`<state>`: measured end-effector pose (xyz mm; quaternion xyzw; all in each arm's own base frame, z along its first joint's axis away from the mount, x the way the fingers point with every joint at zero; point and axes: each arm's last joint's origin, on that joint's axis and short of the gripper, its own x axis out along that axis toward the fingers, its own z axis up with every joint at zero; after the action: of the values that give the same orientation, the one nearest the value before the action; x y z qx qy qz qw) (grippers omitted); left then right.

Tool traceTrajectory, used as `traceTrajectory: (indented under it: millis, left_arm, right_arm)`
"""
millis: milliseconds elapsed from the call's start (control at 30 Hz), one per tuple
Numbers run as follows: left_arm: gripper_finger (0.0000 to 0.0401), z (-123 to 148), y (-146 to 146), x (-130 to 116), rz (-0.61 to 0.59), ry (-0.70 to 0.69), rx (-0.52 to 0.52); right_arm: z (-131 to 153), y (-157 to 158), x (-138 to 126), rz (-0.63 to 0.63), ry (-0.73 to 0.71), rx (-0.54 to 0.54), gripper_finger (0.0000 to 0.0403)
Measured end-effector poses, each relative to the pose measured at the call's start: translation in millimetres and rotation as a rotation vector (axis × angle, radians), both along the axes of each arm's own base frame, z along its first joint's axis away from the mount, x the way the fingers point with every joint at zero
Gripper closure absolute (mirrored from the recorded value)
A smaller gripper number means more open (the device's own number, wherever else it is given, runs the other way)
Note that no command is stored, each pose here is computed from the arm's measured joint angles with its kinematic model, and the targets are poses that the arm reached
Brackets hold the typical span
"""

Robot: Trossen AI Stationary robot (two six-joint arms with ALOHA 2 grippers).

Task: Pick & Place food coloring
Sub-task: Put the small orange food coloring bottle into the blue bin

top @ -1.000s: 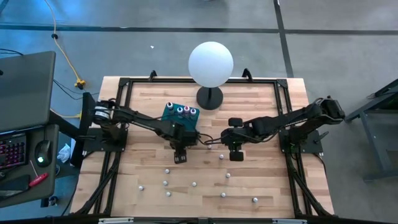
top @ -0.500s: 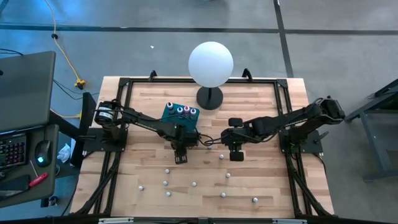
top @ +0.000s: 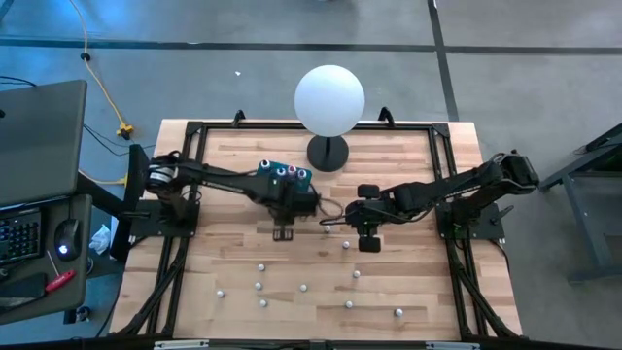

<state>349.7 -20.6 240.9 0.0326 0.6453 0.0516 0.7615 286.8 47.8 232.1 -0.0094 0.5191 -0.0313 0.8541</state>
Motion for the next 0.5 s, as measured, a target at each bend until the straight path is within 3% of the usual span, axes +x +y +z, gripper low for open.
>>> traceTrajectory:
  millis: [300,500]
  left_arm:
    - [0.0328,1,73,12,0.057,-0.102,0.018]
    - [0.0329,-5,94,14,0.062,-0.119,-0.018]
  right_arm:
    - [-1,6,-2,-0.069,0.008,0.038,0.0299]
    - [-1,16,-5,-0.038,0.011,0.036,0.0299]
